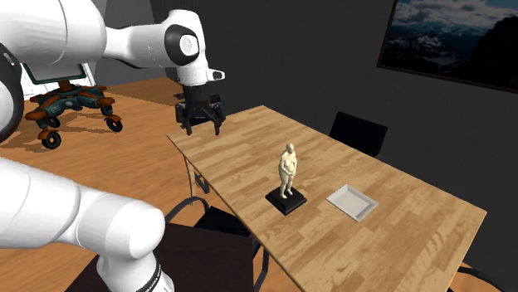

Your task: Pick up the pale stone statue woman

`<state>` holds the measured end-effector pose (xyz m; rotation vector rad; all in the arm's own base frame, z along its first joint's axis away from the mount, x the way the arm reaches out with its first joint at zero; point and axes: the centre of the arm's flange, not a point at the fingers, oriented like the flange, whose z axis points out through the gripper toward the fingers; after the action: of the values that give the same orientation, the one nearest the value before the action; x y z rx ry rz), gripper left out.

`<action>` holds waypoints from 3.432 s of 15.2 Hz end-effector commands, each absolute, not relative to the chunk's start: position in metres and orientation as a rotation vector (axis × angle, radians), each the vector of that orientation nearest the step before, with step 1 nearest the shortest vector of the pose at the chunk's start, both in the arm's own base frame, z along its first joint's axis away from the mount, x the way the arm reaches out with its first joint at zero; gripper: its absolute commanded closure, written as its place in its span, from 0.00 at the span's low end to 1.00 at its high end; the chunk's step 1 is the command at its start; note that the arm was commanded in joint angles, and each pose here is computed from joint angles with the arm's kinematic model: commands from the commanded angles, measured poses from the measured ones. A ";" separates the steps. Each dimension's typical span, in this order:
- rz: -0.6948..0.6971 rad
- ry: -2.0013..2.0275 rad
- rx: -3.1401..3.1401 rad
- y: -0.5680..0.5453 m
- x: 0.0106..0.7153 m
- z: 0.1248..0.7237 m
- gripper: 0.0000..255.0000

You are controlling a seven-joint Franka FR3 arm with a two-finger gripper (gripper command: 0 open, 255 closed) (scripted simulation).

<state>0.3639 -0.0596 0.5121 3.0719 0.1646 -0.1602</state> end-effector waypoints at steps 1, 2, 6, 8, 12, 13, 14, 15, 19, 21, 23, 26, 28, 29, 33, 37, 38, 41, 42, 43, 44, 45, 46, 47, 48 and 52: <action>-0.152 0.162 3.083 -0.083 0.381 0.502 0.00; -0.148 0.160 3.090 -0.093 0.389 0.498 0.00; -0.134 0.155 3.115 -0.134 0.421 0.480 0.00; -0.127 0.152 3.127 -0.155 0.437 0.472 0.00; -0.112 0.146 3.152 -0.195 0.469 0.454 0.00; -0.108 0.145 3.158 -0.205 0.477 0.449 0.00; -0.105 0.143 3.164 -0.215 0.485 0.444 0.00; -0.101 0.142 3.171 -0.225 0.493 0.440 0.00; -0.086 0.136 3.195 -0.265 0.525 0.420 0.00; -0.078 0.133 3.208 -0.285 0.541 0.410 0.00; -0.071 0.130 3.220 -0.305 0.557 0.400 0.00; -0.059 0.125 3.238 -0.334 0.581 0.385 0.00; -0.051 0.122 3.251 -0.354 0.597 0.374 0.00; -0.049 0.121 3.254 -0.359 0.602 0.371 0.00; -0.049 0.121 3.254 -0.359 0.602 0.350 0.00; -0.049 0.121 3.254 -0.359 0.602 0.331 0.00; -0.049 0.121 3.254 -0.359 0.602 0.331 0.00; -0.049 0.121 3.254 -0.360 0.601 0.331 1.00; -0.049 0.121 3.254 -0.360 0.601 0.331 1.00; -0.049 0.121 3.254 -0.360 0.601 0.331 1.00; -0.049 0.121 3.254 -0.360 0.602 0.331 1.00; -0.049 0.121 3.254 -0.360 0.602 0.331 1.00; -0.049 0.121 3.254 -0.360 0.602 0.331 1.00; -0.049 0.121 3.254 -0.360 0.602 0.331 1.00; -0.049 0.121 3.254 -0.359 0.602 0.331 1.00; -0.049 0.121 3.254 -0.359 0.602 0.352 1.00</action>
<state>0.6020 -0.3586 0.3468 3.2549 0.1216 -0.0512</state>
